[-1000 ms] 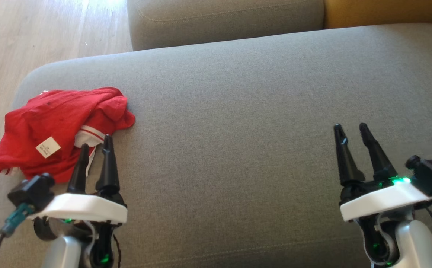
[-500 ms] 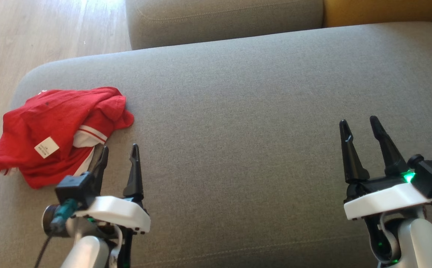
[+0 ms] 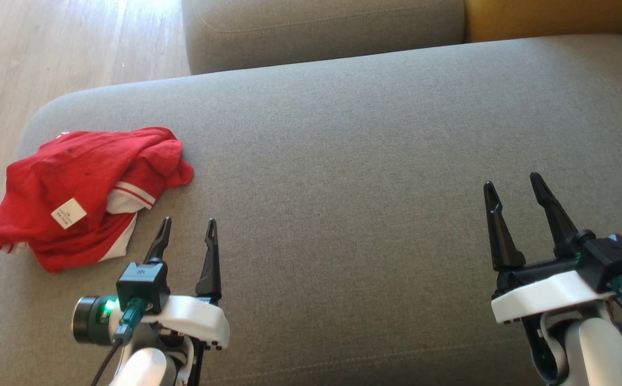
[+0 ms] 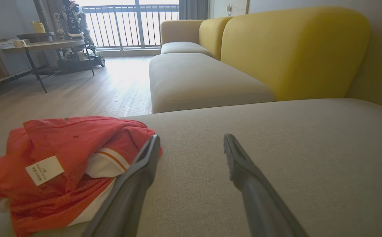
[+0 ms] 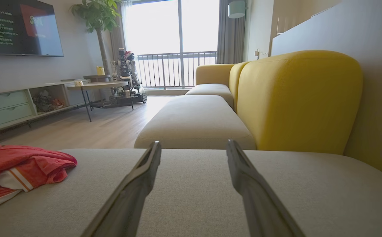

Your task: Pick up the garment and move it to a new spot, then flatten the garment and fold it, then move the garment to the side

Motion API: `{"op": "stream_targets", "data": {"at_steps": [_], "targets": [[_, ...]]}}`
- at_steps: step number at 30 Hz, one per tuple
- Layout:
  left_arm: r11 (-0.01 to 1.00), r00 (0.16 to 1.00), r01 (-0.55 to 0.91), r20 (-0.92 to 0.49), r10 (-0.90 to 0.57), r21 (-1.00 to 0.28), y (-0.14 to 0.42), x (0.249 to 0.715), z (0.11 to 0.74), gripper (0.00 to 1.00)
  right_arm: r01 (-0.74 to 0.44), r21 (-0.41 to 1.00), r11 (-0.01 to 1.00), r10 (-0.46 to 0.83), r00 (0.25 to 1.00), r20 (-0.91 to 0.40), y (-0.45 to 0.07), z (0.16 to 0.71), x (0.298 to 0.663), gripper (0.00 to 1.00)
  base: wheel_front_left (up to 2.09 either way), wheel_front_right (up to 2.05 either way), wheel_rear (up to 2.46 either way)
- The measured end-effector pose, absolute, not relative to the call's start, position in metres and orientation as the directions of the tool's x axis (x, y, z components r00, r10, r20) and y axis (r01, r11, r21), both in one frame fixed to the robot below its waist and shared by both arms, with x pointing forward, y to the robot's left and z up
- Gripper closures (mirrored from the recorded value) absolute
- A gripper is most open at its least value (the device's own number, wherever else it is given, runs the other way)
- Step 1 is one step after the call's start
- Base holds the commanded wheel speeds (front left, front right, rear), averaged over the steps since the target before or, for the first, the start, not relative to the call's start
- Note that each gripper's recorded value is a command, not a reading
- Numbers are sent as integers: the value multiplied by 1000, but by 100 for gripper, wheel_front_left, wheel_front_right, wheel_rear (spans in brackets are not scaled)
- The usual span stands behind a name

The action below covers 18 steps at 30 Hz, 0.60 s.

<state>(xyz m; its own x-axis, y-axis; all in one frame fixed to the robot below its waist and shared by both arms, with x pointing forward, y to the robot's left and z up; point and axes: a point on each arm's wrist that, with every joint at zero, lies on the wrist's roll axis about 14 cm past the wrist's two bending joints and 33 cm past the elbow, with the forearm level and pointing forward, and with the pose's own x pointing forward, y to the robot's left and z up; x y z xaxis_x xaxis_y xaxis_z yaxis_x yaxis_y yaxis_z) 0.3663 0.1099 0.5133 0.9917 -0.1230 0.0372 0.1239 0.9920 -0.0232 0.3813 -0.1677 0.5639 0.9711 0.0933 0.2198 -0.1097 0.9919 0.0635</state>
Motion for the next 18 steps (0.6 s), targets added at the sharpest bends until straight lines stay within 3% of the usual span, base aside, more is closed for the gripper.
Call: {"op": "stream_targets", "data": {"at_steps": [18], "targets": [[993,991,109,68,-111,37,112,367,509,0,-107,46,993,95,972,217,-167,554,381,0,0,0,0]]}}
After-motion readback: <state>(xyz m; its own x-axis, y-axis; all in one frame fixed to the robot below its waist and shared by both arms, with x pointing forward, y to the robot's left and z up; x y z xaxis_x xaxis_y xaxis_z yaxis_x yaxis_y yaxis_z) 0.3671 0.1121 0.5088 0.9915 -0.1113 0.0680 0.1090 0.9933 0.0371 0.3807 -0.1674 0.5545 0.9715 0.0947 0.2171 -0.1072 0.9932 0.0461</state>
